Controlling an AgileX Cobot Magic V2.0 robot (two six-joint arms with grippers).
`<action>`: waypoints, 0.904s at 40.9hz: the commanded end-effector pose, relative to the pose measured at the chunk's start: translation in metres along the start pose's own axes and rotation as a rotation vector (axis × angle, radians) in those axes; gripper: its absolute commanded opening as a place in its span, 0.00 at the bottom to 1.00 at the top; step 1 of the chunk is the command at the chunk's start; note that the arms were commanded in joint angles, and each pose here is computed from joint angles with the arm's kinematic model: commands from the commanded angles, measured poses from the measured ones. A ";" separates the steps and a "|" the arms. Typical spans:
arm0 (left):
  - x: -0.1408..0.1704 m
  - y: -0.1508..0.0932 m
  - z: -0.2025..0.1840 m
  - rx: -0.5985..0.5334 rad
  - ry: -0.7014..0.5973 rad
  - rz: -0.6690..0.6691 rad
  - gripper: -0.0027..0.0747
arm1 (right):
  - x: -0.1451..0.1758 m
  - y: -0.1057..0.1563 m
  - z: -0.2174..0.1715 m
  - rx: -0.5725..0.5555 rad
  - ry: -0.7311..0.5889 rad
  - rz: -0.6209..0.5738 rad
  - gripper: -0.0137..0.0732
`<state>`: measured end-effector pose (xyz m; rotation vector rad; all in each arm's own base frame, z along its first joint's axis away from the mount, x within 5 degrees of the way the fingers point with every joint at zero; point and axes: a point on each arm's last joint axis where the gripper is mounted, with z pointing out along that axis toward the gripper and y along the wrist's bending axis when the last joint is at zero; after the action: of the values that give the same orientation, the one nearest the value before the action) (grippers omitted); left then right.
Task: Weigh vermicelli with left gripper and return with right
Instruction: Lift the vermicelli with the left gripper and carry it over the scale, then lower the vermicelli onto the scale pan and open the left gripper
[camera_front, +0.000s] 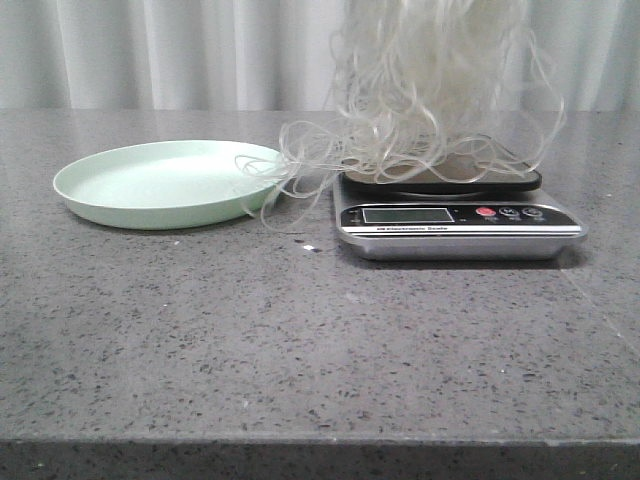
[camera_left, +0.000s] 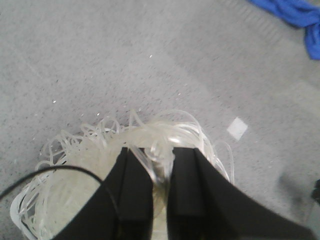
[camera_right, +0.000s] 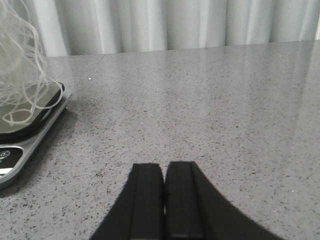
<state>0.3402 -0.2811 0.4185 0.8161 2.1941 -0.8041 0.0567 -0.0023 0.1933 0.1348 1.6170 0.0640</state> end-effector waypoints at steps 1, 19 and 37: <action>-0.012 -0.013 -0.018 0.034 -0.088 0.011 0.21 | -0.011 0.001 -0.002 -0.010 -0.102 -0.013 0.33; 0.024 0.018 0.037 -0.053 0.236 0.015 0.21 | -0.011 0.001 -0.002 -0.010 -0.102 -0.013 0.33; 0.024 0.020 0.037 -0.063 0.239 0.019 0.23 | -0.011 0.001 -0.002 -0.010 -0.102 -0.013 0.33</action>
<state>0.3676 -0.2932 0.3351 0.9434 2.4926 -0.6133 0.0567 -0.0023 0.1933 0.1348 1.6170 0.0640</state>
